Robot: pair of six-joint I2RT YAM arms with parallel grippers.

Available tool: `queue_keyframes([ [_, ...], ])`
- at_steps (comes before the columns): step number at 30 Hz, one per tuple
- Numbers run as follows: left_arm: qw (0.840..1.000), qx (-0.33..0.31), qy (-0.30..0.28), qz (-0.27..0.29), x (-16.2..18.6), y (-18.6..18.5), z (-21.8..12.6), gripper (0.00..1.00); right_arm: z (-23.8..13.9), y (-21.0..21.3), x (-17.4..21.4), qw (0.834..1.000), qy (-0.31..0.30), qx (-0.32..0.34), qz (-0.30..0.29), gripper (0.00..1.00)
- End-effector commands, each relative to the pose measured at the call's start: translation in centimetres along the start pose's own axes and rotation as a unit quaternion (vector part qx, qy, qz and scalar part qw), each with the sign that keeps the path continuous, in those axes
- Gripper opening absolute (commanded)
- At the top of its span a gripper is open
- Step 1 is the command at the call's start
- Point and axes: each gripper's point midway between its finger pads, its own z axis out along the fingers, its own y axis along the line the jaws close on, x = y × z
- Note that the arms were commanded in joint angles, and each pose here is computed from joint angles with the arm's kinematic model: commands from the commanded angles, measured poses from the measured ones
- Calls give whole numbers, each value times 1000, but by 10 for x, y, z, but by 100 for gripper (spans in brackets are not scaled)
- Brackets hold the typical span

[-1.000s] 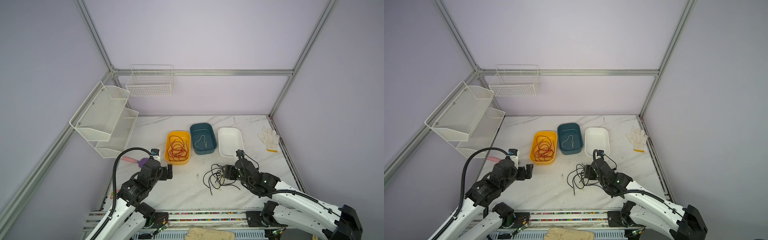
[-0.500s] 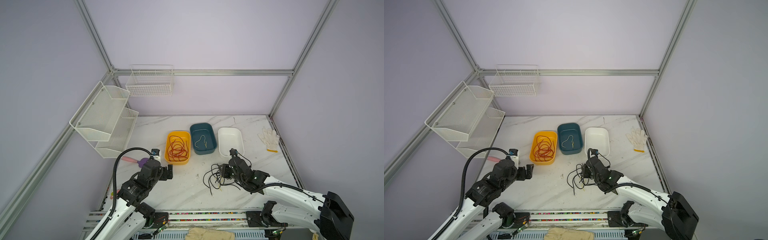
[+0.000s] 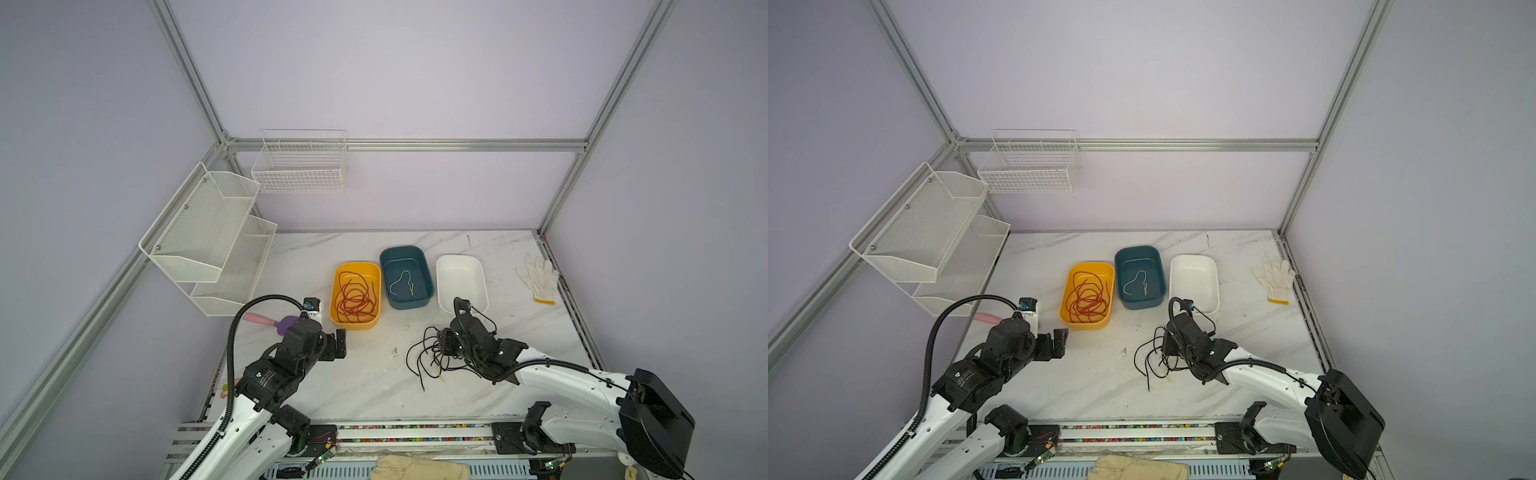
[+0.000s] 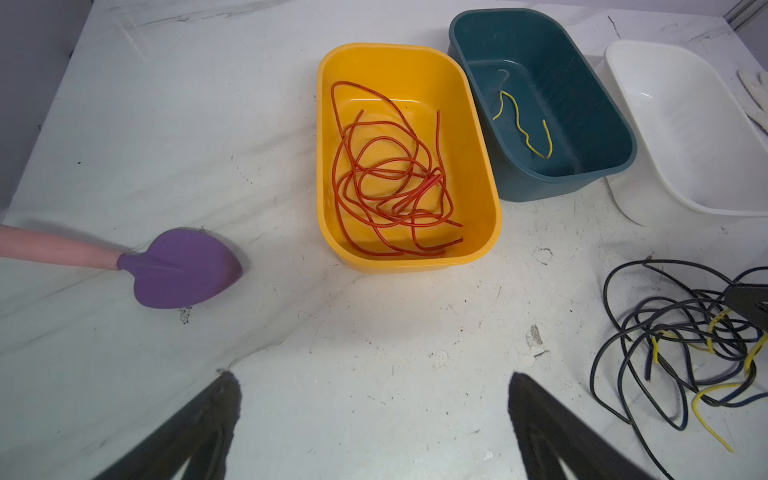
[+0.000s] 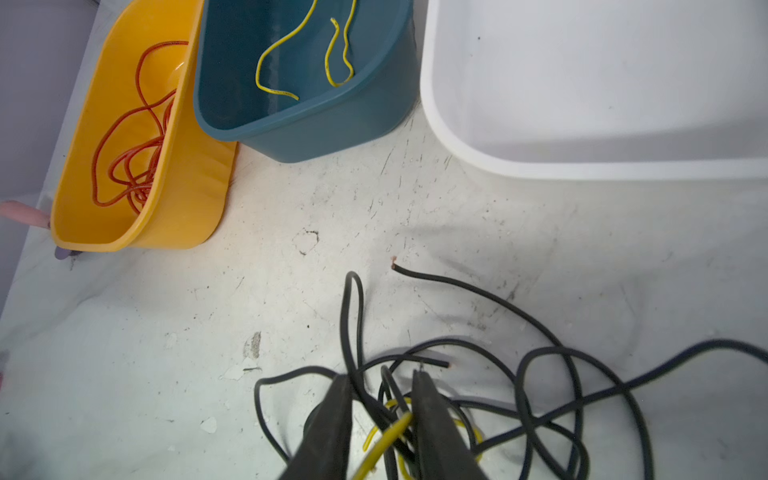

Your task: Untangle the cables

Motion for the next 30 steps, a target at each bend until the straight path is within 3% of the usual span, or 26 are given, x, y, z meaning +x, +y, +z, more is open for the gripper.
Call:
queue_keyframes([
  [1,999,17,-34,-2,-26,-7,-14,100,-3,4,-15,1000,-26,0,13,24],
  [9,999,19,-31,-1,-26,-8,-13,100,-17,16,-21,999,-34,-39,11,19],
  [14,999,30,-26,-1,-25,-13,-13,100,-34,36,-26,994,-42,-99,2,5],
  [17,998,64,-21,-4,-28,-26,-14,100,-45,50,-28,989,-48,-142,-5,0],
  [21,992,122,-12,-23,-30,-47,-18,100,-57,65,-32,982,-52,-179,-13,0],
  [30,944,308,-6,-118,-30,-110,-30,97,-97,107,-37,950,-69,-303,-38,0],
])
